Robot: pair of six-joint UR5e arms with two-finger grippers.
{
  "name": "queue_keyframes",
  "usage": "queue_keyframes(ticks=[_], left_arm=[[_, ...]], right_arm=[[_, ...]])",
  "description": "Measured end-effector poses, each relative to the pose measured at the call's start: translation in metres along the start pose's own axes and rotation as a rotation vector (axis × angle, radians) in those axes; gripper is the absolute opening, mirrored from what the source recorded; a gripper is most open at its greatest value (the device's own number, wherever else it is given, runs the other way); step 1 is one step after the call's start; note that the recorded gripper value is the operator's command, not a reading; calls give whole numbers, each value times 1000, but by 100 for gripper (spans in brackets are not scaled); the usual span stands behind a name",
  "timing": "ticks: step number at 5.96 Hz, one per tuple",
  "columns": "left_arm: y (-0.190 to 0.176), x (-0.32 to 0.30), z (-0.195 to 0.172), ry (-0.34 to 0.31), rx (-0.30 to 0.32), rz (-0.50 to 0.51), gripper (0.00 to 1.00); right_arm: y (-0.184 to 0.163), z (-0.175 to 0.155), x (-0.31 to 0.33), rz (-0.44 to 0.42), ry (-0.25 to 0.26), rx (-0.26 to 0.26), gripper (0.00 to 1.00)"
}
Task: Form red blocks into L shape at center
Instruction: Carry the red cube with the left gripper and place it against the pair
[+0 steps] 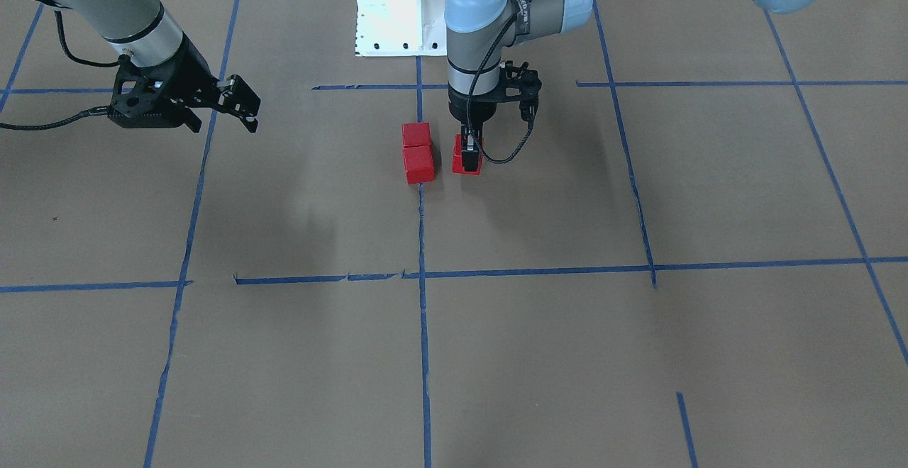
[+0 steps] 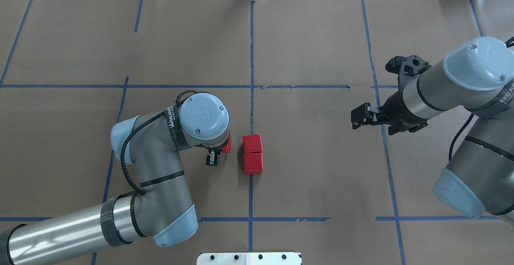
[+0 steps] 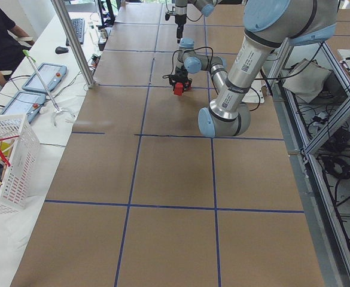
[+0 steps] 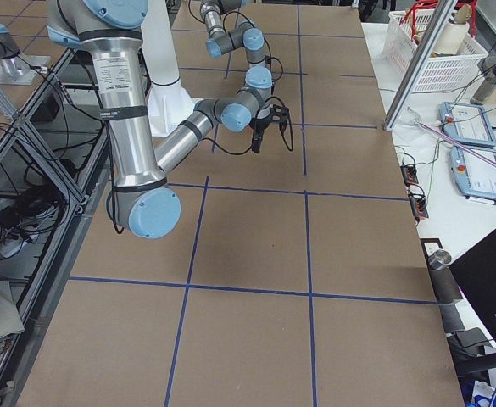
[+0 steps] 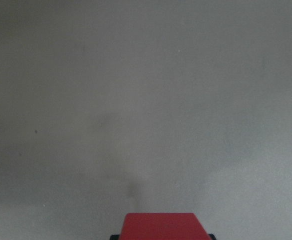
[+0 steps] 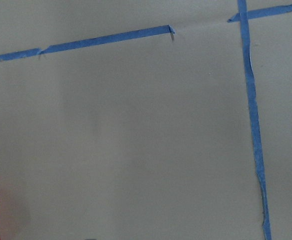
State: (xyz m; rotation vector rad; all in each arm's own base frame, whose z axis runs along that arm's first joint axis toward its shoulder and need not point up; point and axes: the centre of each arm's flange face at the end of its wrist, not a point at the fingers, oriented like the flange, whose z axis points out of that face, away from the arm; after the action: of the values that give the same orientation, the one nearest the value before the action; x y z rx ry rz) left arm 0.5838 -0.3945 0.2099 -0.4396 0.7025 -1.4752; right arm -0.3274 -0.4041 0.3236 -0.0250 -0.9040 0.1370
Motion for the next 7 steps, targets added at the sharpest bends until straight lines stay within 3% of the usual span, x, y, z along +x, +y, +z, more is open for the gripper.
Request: queue_keyframes(ticks=[2,7], left_arm=[[23,10,17,-13,30,-43,6],[32,5,18,-22,31,-46,7]], right_arm=[[1,2,0,2,3,-2,100],[0,6,1,5,9,-6,99]])
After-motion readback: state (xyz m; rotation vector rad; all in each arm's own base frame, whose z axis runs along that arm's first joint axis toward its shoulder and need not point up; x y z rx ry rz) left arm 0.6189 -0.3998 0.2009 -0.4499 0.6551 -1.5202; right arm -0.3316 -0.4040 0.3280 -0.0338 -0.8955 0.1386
